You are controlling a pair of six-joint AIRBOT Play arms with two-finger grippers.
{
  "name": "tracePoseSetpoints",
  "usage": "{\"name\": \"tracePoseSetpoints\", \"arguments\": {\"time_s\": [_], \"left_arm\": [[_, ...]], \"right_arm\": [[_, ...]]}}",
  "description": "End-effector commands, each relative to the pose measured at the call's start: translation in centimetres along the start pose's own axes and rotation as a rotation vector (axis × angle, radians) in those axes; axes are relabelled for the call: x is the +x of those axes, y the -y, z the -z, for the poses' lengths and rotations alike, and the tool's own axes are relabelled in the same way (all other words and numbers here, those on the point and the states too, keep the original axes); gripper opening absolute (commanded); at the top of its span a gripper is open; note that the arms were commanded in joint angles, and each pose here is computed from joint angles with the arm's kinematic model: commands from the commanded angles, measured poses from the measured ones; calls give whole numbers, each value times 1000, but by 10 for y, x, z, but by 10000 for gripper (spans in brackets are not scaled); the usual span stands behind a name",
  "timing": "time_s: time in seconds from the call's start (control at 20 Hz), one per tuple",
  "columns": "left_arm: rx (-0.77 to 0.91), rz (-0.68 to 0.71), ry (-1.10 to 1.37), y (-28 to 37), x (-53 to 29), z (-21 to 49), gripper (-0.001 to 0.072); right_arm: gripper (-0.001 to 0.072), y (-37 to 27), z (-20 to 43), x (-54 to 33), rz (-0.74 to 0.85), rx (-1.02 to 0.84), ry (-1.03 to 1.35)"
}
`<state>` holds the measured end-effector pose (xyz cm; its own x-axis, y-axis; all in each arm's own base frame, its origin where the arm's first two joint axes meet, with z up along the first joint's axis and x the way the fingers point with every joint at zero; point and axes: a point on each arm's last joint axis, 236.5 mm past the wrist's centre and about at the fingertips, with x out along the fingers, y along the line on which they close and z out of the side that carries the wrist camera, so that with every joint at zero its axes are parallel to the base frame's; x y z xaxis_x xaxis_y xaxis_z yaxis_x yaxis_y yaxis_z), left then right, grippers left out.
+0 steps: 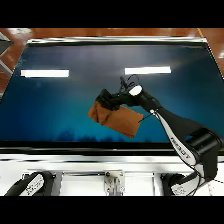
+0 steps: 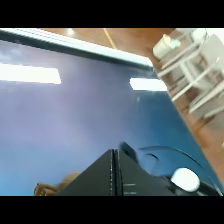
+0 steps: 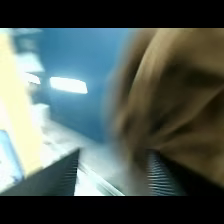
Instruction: Fold the shirts.
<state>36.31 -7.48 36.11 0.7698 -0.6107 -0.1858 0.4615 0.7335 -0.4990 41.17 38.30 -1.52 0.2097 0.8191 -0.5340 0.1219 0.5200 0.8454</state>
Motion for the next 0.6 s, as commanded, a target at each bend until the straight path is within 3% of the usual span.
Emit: {"name": "tracePoseSetpoints", "arguments": {"time_s": [0.0, 0.15, 0.25, 0.4, 0.5, 0.55], "left_arm": [[86, -27, -12, 26, -25, 8, 35], [78, -28, -17, 22, -23, 9, 35], [72, -29, -21, 19, -21, 9, 35], [73, -52, -33, 11, -20, 11, 35], [76, -62, -38, 8, -19, 12, 36], [76, -66, -39, 7, -20, 12, 35]], "right_arm": [[590, -13, -14, 17, -126, 82, 51], [589, -16, -9, -10, -111, -10, -13], [589, 5, -3, -45, -16, -77, -98], [590, 80, 7, -129, 320, -133, -234], [701, 147, 18, -207, 635, -104, -329], [701, 169, 26, -233, 721, -69, -356]]}}
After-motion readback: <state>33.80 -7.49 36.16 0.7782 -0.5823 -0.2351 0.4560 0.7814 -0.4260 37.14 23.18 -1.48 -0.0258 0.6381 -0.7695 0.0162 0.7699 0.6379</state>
